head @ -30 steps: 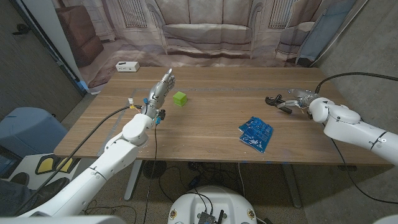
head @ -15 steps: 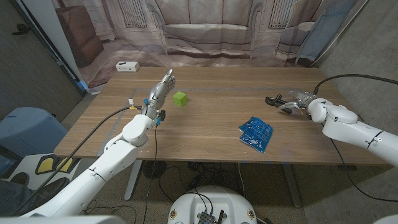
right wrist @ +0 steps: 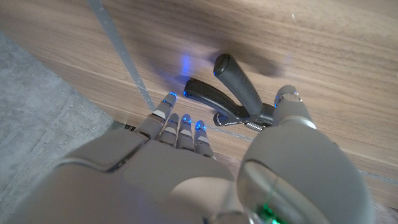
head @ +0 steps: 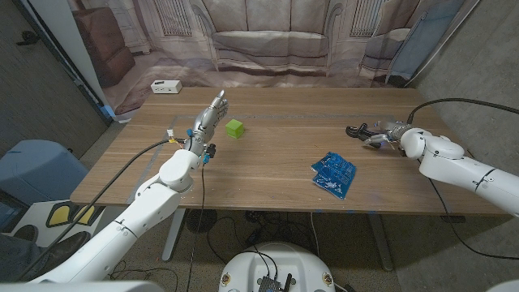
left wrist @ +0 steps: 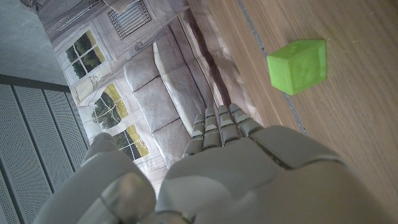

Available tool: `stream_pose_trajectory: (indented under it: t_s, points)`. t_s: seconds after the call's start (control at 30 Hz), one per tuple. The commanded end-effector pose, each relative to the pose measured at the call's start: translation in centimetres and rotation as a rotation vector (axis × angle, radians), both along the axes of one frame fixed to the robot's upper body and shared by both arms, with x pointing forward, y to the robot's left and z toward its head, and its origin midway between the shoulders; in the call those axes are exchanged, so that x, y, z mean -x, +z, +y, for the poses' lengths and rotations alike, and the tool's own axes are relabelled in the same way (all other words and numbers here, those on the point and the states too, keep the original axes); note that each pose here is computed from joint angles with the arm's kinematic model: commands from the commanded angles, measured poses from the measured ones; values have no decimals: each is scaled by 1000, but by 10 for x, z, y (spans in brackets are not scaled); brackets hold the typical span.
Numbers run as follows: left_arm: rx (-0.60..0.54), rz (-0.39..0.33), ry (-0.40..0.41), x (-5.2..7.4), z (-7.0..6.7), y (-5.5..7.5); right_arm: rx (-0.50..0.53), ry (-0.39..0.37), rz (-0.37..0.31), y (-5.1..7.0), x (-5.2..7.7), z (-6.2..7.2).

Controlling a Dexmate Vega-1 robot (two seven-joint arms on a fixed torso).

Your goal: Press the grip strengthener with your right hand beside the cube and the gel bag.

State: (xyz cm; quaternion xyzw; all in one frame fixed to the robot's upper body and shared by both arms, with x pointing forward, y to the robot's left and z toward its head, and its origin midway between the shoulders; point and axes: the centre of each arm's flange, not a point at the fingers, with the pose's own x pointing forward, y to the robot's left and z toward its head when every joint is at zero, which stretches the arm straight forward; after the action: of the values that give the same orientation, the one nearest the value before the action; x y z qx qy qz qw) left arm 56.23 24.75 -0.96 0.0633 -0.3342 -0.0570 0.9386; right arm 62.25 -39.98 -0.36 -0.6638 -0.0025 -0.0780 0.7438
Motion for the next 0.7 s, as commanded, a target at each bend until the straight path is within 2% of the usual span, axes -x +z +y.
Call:
stream_pose_trajectory:
  t_s: [0.03,0.43,0.7]
  points:
    - [5,2,0,0,1,-2,-4,-8,40,2,-2,-4]
    - [10,8,-8,-3,0,-5,16,-22,87,13,-2,-4]
    - [7,10,-12,-5,-3,-5,20,-21,105,13,-5,-5]
